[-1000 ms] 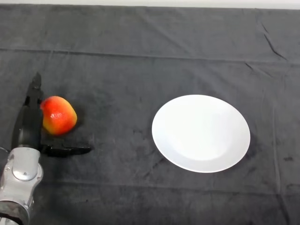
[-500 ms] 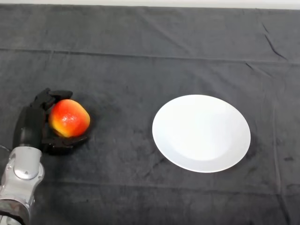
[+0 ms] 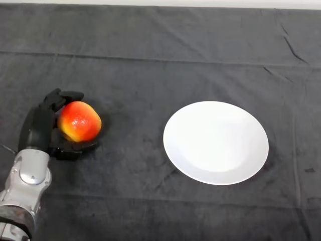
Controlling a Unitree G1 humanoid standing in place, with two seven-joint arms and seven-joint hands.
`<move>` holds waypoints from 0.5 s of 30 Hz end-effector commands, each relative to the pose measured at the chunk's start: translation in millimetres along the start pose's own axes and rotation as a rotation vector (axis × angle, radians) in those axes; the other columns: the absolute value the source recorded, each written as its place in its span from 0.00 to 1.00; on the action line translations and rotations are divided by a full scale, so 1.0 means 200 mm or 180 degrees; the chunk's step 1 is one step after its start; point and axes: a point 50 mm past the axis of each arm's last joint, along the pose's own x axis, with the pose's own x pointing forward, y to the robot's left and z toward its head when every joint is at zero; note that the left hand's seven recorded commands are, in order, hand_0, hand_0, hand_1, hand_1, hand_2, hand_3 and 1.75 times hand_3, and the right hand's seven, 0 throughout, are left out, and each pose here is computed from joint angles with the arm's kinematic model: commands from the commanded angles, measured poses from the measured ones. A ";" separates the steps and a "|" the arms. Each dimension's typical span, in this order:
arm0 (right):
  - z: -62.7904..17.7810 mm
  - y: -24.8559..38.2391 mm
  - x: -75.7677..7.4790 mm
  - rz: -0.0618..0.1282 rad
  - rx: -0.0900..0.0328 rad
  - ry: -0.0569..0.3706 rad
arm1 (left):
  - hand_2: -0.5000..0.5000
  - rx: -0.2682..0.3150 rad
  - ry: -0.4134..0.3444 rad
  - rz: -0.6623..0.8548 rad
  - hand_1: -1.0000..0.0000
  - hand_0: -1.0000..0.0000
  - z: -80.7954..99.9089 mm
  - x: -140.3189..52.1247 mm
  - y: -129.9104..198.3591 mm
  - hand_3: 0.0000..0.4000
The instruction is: Move the apple to the plate
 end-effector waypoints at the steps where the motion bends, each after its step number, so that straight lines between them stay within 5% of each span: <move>1: 0.029 0.037 0.014 0.0080 0.0032 -0.0114 | 0.50 0.0036 -0.0331 0.0037 0.00 0.00 0.15 0.08 0.00 1.00; 15: 0.028 0.037 0.013 0.0080 0.0027 -0.0114 | 0.50 -0.0066 -0.0755 -0.0100 0.00 0.00 0.37 0.11 -0.17 1.00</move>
